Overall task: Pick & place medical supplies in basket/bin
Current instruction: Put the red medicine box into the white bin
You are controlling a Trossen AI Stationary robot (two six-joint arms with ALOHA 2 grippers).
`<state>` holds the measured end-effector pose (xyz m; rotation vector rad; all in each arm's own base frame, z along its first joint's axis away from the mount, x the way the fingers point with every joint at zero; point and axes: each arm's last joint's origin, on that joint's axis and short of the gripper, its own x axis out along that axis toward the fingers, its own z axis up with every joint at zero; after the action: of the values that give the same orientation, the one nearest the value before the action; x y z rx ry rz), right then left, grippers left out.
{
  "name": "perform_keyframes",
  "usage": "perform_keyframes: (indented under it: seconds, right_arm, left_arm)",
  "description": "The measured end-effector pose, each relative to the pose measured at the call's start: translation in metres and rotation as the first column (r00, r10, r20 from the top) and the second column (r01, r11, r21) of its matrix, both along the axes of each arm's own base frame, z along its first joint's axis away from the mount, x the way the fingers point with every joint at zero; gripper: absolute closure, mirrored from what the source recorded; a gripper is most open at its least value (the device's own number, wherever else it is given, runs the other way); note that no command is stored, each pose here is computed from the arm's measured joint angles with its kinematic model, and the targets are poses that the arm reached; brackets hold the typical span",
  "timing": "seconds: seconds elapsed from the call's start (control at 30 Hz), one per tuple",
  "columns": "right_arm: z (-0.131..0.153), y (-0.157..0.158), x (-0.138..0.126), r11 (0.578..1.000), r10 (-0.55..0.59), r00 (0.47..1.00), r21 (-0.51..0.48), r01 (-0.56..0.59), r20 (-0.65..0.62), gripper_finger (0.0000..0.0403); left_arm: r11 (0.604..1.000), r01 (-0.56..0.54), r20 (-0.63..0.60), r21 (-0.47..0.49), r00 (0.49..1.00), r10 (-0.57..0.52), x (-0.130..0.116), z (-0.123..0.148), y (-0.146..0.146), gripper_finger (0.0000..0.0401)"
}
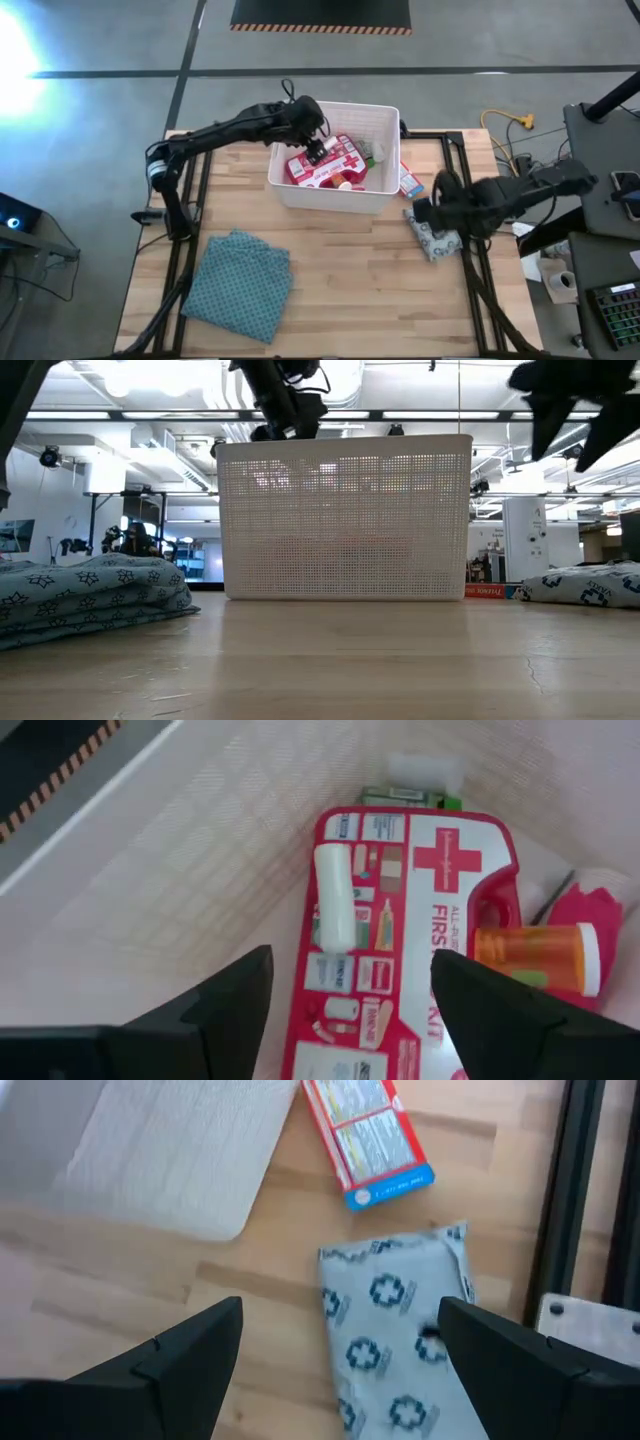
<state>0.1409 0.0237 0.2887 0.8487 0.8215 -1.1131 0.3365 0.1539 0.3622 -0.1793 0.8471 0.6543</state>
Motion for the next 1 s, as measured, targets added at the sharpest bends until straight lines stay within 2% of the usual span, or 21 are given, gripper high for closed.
perform_keyframes:
  seconds: [0.17,0.27,0.37,0.47,0.57,0.67,0.8,0.93,1.0]
  right_arm:
    - [-0.006,-0.031,0.018,0.997,-0.074,0.996,-0.008,0.074,-0.04,0.0076]
    - [-0.008,-0.054,0.022,0.988,-0.145,0.988,0.047,0.148,-0.053,0.0077]
    - [-0.014,-0.08,0.024,0.966,-0.214,0.976,0.137,0.218,-0.042,0.0077]
    - [-0.022,-0.103,0.027,0.951,-0.235,0.972,0.201,0.235,-0.021,0.0077]
    - [-0.03,-0.124,0.038,0.951,-0.248,0.969,0.194,0.239,0.021,0.0077]
    - [-0.041,-0.139,0.049,0.951,-0.262,0.965,0.17,0.257,0.005,0.0077]
    - [-0.049,-0.151,0.066,0.961,-0.199,0.98,0.191,0.201,-0.029,0.0077]
    - [-0.057,-0.152,0.09,0.976,0.01,0.996,0.218,0.01,-0.093,0.0077]
    - [-0.055,-0.151,0.099,0.973,0.071,0.991,0.228,-0.043,-0.117,0.0077]
  left_arm:
    - [1.0,-0.01,0.082,0.005,0.997,0.01,-0.031,0.028,-0.015,0.015]
    - [1.0,-0.007,0.201,-0.002,0.98,0.007,-0.057,0.051,-0.033,0.0152]
    - [1.0,-0.014,0.298,0.003,0.955,0.012,-0.085,0.063,-0.048,0.0158]
    - [0.999,-0.041,0.368,-0.014,0.929,0.043,-0.11,0.06,-0.059,0.0165]
    - [0.997,-0.063,0.43,-0.032,0.9,0.071,-0.13,0.05,-0.067,0.017]
    - [0.997,-0.068,0.461,-0.031,0.884,0.075,-0.145,0.038,-0.073,0.0173]
    - [0.995,-0.083,0.48,-0.061,0.871,0.102,-0.158,0.023,-0.078,0.0175]
    - [0.995,-0.083,0.484,-0.059,0.869,0.101,-0.165,0.02,-0.08,0.0176]
    - [0.995,-0.081,0.486,-0.055,0.868,0.097,-0.165,0.021,-0.081,0.0176]
